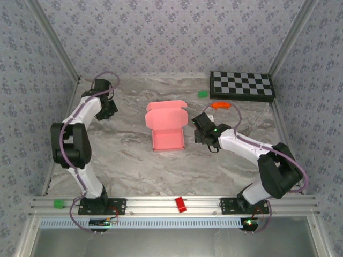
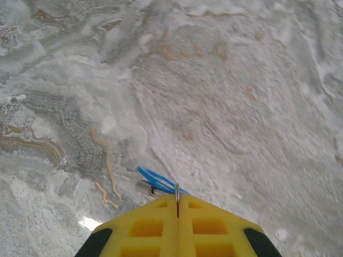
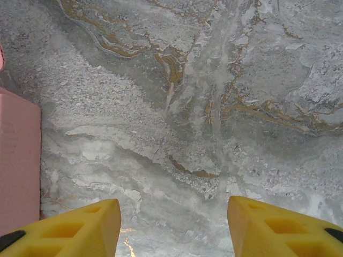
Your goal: Fold the paper box
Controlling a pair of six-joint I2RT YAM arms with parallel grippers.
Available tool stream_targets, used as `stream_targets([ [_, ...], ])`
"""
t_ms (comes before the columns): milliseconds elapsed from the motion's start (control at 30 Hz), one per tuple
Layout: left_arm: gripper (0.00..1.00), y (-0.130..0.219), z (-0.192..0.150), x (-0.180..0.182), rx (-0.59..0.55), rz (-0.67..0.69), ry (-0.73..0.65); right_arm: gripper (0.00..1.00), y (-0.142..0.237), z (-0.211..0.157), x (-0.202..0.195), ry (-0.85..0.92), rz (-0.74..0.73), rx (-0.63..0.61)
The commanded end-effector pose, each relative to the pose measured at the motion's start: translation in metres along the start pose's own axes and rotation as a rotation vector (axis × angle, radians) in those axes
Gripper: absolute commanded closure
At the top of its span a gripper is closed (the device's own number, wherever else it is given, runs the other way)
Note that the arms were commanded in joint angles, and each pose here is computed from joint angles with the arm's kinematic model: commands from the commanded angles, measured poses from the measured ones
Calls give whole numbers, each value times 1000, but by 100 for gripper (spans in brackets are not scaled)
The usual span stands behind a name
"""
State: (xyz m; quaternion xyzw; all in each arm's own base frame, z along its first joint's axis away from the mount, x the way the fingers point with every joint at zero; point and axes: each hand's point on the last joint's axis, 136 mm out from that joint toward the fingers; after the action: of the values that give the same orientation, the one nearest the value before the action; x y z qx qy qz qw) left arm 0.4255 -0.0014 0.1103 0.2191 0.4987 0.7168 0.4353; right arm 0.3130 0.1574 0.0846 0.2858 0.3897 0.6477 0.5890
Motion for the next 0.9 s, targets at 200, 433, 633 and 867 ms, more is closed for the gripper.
stream_targets([
  [200, 100, 47, -41, -24, -27, -120, -205, 44, -5, -13, -6, -30, -1, 39],
  [433, 100, 81, -77, -52, 14, -297, -309, 44, -17, -25, -2, -54, 36, 72],
  [633, 100, 109, -108, -81, 97, -495, -382, 45, -27, -23, 12, -52, 102, 76],
  [867, 100, 123, -148, -121, 189, -634, -437, 47, -36, -21, 26, -44, 135, 87],
])
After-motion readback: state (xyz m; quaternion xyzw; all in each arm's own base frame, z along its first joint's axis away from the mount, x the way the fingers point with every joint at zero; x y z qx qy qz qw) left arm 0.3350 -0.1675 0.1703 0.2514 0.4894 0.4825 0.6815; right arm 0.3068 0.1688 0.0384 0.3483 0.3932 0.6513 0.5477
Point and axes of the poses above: each hand's point on the last joint's axis, 136 mm out from that joint toward the fingers, its own y axis back along the fingers, its own x axis along the line the jaws close on, z = x × y, and after that the axes turned 8 degrees about y, right-handed
